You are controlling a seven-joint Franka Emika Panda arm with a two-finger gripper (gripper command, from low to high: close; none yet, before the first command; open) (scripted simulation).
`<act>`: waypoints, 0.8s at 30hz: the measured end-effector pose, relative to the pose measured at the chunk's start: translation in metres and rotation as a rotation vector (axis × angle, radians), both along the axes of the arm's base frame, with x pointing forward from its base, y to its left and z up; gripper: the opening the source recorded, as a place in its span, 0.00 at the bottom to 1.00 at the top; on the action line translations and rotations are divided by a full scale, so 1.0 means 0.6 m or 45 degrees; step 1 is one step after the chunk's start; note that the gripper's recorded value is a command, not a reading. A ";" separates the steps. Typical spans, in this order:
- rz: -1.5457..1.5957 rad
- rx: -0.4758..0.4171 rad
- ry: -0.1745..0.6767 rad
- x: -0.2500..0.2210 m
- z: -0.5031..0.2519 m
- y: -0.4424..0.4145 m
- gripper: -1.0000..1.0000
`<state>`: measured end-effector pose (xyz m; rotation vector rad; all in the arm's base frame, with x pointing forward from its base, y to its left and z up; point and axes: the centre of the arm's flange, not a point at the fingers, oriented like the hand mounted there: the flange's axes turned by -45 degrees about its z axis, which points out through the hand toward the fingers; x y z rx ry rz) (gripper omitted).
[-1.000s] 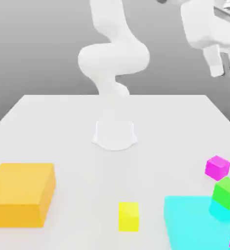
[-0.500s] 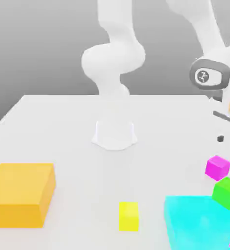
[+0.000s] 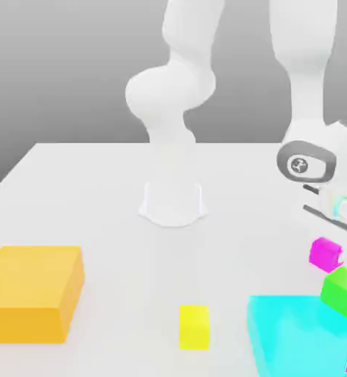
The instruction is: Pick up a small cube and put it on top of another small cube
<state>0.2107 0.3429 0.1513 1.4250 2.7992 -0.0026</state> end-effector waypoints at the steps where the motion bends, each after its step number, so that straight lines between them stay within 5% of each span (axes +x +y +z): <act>1: 0.000 0.000 0.000 0.000 0.016 0.000 0.00; 8: -0.095 -0.040 -0.012 0.040 0.098 0.033 0.00; 24: -1.068 -0.021 -0.009 0.498 0.262 -0.090 0.00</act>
